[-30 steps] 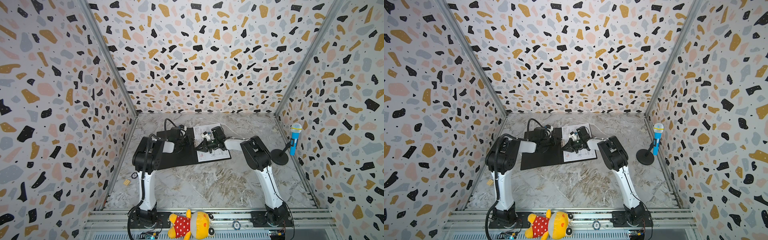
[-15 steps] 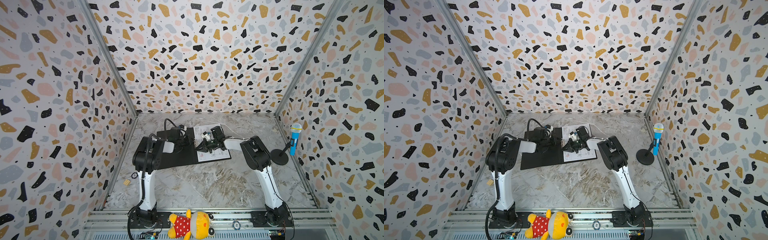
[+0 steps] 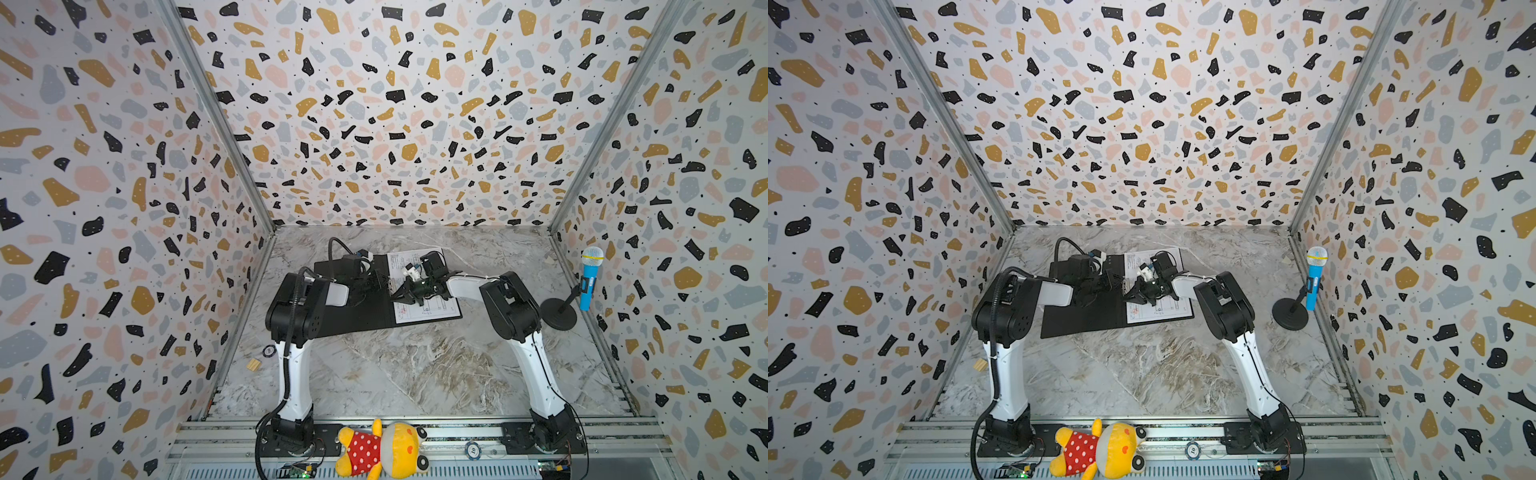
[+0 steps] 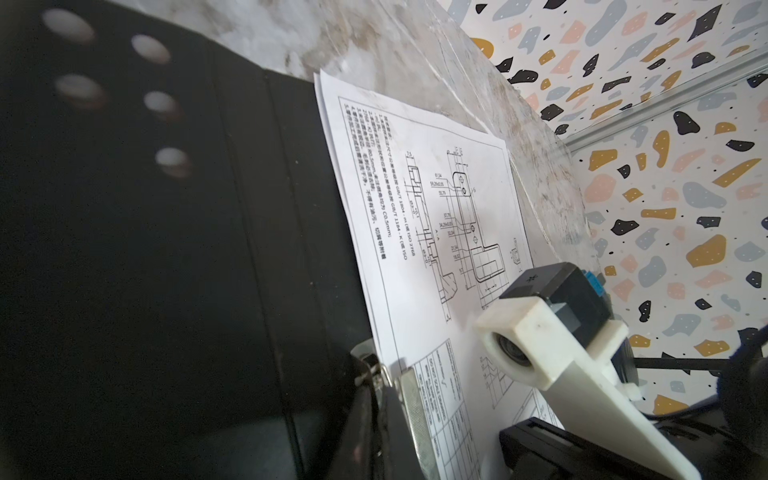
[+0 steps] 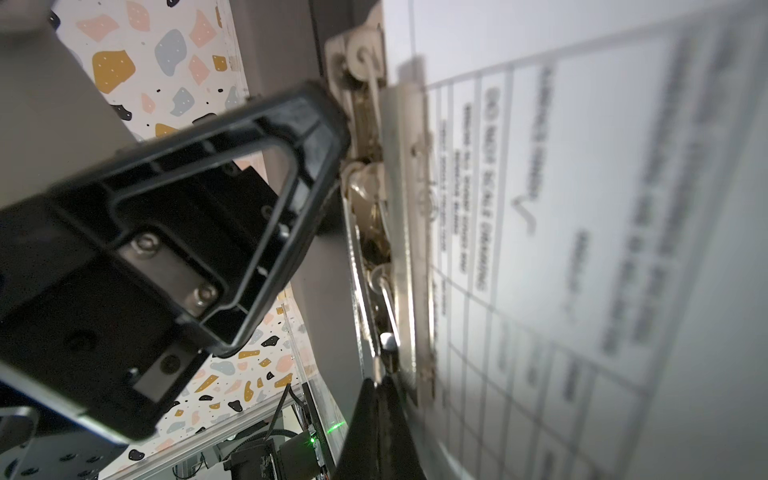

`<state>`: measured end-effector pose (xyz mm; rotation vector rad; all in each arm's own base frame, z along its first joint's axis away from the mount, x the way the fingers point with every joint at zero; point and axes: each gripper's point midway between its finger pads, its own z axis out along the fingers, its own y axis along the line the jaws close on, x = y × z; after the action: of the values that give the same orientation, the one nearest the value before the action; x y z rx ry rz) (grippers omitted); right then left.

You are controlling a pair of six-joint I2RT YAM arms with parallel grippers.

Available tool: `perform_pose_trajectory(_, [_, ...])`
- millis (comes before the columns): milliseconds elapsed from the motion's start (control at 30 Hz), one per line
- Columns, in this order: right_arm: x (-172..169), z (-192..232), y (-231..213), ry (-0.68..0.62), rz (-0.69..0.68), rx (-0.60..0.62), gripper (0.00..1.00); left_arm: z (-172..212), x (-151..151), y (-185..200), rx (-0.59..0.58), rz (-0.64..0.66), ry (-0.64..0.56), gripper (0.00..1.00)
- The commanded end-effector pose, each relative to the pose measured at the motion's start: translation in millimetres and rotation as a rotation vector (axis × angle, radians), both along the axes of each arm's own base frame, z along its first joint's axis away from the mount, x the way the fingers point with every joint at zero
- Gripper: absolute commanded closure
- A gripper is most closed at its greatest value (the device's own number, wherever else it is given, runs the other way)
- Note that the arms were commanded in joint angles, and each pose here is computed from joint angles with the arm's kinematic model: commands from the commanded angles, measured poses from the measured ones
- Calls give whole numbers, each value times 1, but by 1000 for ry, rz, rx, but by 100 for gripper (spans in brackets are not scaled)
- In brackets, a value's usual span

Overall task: Put the files into the folder
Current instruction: 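Push the metal clip lever fully down with the right gripper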

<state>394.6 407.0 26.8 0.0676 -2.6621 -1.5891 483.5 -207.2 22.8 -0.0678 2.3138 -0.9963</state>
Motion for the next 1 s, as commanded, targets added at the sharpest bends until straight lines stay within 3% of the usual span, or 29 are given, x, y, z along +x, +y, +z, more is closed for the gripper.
perform_pose_trajectory(0, [-16, -69, -22, 149, -94, -194, 100, -79, -45, 15, 110, 26, 249, 94])
perform_pose_trajectory(167, [-12, -49, -15, 136, -97, -141, 94, -77, -44, 15, 115, 22, 250, 94])
perform_pose_trajectory(567, [2, -6, -16, 43, -133, -56, 50, -77, -46, 16, 135, 12, 250, 94])
perform_pose_trajectory(833, [2, 24, -14, 18, -147, 7, 45, -74, -44, 17, 146, 11, 246, 94])
perform_pose_trajectory(967, [6, 52, -10, -59, -143, 74, 45, -74, -44, 17, 149, 9, 252, 94])
